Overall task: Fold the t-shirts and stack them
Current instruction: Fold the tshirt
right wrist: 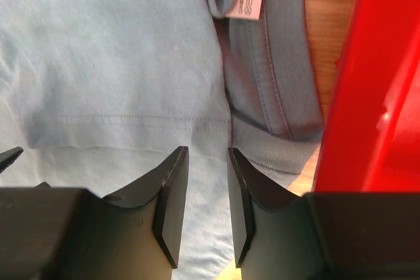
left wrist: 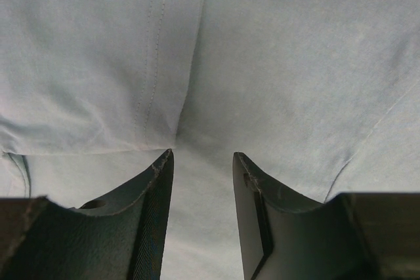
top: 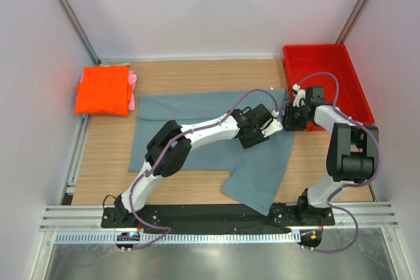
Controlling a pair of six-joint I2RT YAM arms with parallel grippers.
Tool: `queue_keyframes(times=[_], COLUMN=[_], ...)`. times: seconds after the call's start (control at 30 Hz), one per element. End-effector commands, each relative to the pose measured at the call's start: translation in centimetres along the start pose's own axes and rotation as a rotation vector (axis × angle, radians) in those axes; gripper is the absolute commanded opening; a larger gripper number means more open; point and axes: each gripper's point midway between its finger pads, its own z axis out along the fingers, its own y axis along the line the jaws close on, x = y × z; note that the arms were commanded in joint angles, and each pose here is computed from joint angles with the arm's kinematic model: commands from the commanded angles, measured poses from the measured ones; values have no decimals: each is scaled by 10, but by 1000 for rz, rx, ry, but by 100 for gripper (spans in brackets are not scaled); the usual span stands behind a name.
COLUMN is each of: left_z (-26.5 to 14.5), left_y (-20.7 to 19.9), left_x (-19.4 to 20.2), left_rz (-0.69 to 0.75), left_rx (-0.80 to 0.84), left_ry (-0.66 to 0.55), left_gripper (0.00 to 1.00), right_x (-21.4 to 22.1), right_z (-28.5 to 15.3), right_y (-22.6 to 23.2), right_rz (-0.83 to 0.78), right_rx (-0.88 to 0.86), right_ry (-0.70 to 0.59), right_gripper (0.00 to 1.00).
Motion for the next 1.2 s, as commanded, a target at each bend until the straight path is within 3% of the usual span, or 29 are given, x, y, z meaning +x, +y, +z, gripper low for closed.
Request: queue_keyframes(times=[0.0,0.6,0.93,1.17], left_z=[-9,-5,-6,-8], left_y=[12,12,12,12], left_x=[-21,-20,-22,-21], left_rz=[-10,-31,-35,-32], left_rx=[-16,1,8,7], left_ry=[-69,-71,-78,-78], left_gripper=[42,39,27,10], right_x=[-7,-1,-5,-11], right_z=[5,14,10,-1], right_y=[-31,-44,-34,-23], right_rz=[32,30,29,18], right_rx=[135,209,167,123], right_ry=[-11,25,1,-38], right_gripper=[36,35,8,3])
